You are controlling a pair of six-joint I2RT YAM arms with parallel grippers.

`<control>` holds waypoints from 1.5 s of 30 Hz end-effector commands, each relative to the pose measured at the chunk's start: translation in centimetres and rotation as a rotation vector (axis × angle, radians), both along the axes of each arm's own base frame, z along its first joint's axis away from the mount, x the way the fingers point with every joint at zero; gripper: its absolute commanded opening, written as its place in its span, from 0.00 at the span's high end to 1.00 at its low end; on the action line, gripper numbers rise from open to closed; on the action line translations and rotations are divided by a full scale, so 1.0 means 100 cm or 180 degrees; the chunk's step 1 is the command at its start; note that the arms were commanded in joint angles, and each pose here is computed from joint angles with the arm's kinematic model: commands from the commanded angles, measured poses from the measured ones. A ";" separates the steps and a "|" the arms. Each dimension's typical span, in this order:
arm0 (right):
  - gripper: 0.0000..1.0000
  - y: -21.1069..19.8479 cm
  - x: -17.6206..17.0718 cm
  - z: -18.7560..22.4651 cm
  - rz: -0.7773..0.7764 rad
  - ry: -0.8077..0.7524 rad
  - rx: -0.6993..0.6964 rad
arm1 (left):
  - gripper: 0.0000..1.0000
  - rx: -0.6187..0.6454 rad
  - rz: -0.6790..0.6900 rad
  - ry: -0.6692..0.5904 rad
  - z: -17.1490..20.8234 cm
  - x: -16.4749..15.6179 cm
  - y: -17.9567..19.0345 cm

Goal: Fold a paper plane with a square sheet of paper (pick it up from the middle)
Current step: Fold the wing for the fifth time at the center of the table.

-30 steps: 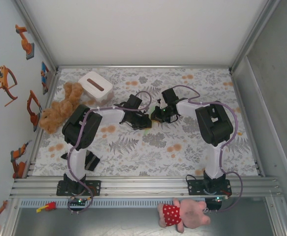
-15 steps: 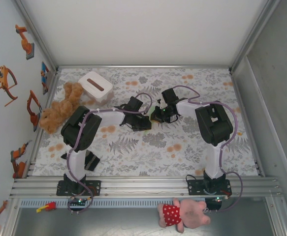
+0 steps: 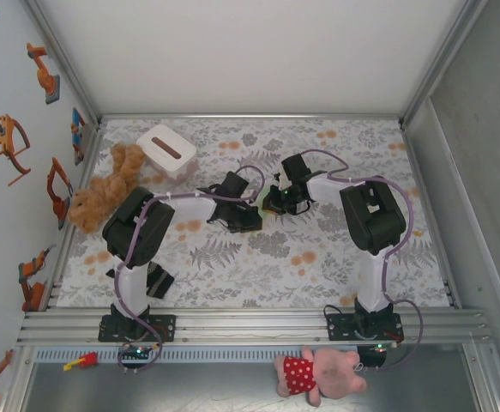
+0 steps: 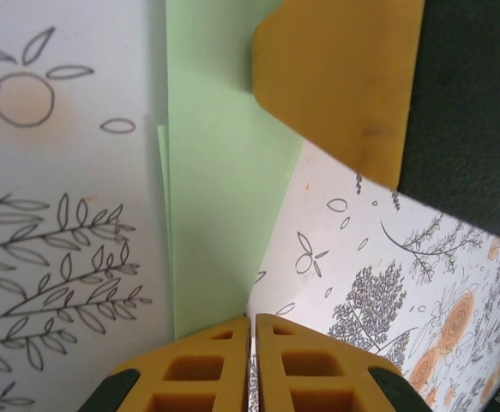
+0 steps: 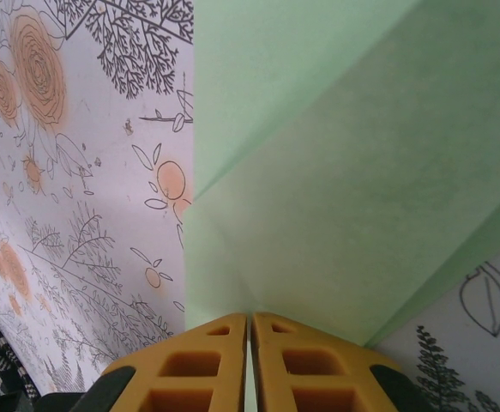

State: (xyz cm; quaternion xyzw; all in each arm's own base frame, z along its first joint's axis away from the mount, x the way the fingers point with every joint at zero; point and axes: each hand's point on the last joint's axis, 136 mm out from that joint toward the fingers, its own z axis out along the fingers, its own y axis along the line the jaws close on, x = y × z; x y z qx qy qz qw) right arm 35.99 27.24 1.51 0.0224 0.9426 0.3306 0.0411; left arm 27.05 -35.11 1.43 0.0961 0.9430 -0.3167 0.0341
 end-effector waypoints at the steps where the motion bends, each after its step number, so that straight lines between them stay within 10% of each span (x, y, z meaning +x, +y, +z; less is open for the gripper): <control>1: 0.88 -0.026 -0.020 -0.050 -0.0143 0.0399 -0.0475 | 0.89 0.0281 -0.0009 0.0356 -0.012 -0.033 0.020; 31: 0.89 -0.030 -0.024 -0.057 -0.0164 0.0457 -0.0517 | 0.89 0.0289 0.0064 0.0502 -0.013 -0.056 0.031; 45: 0.88 -0.004 -0.025 -0.019 -0.0421 0.0381 0.0090 | 0.93 -0.0210 0.0377 -0.0037 0.041 0.005 0.017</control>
